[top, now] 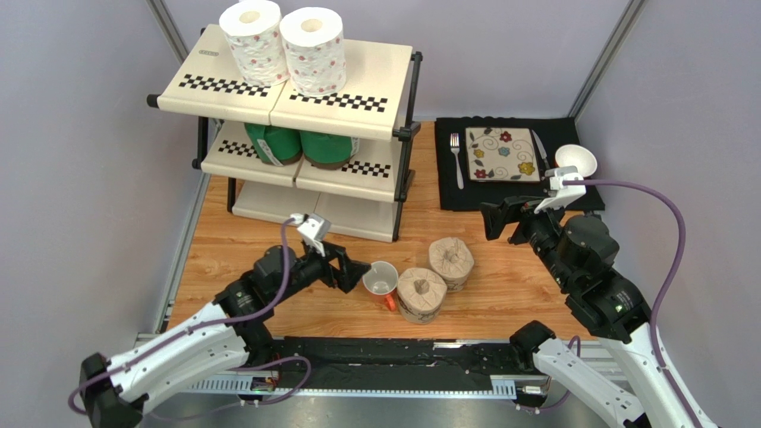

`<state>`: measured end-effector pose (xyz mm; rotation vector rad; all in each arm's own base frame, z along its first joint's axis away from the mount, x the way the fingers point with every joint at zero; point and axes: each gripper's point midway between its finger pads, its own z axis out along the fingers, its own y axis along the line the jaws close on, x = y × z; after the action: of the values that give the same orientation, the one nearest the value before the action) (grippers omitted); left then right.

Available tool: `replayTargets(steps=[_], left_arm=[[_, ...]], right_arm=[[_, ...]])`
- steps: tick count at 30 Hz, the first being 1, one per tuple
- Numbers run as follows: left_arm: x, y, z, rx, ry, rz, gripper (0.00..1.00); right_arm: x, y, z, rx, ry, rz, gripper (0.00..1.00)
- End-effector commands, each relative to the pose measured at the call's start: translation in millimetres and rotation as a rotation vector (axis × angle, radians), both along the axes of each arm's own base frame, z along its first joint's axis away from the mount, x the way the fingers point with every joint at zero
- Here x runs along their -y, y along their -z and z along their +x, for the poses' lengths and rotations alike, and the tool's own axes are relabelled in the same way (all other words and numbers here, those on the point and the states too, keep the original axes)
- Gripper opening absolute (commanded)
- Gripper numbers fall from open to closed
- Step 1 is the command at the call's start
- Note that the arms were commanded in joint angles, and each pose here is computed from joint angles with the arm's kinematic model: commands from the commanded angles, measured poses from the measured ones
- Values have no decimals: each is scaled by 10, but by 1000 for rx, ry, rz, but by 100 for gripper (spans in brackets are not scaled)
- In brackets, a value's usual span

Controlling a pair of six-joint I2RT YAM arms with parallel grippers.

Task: Place and organize the paper towels onto the shelf

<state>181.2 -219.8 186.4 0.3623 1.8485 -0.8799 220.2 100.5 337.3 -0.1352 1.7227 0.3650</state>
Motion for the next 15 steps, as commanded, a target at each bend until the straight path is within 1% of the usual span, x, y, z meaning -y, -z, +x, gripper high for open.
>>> replayTargets(steps=[1, 3, 5, 6, 8, 9, 10, 12, 13, 15], left_arm=[[200, -201, 146, 132, -48, 37, 99], [335, -253, 92, 150, -10, 16, 99], [450, -238, 55, 158, 24, 29, 99], [505, -328, 56, 176, 34, 12, 99], [625, -305, 29, 185, 79, 37, 99], [686, -390, 31, 201, 94, 28, 99], [773, -355, 11, 203, 135, 46, 99], [887, -454, -11, 228, 179, 35, 99], [959, -410, -29, 235, 219, 59, 99], [1052, -488, -44, 258, 264, 71, 99]], right_arm=[[113, -164, -58, 35, 37, 14, 89], [124, -154, -60, 35, 41, 11, 90], [127, -156, -68, 38, 39, 7, 90], [126, -143, -64, 34, 39, 3, 89], [120, -140, -53, 33, 39, 1, 90], [115, -137, -51, 32, 37, 0, 90], [102, -127, -45, 29, 32, -1, 90], [90, -124, -47, 28, 27, 1, 90], [91, -111, -48, 26, 27, 0, 90], [99, -107, -48, 27, 29, -4, 90]])
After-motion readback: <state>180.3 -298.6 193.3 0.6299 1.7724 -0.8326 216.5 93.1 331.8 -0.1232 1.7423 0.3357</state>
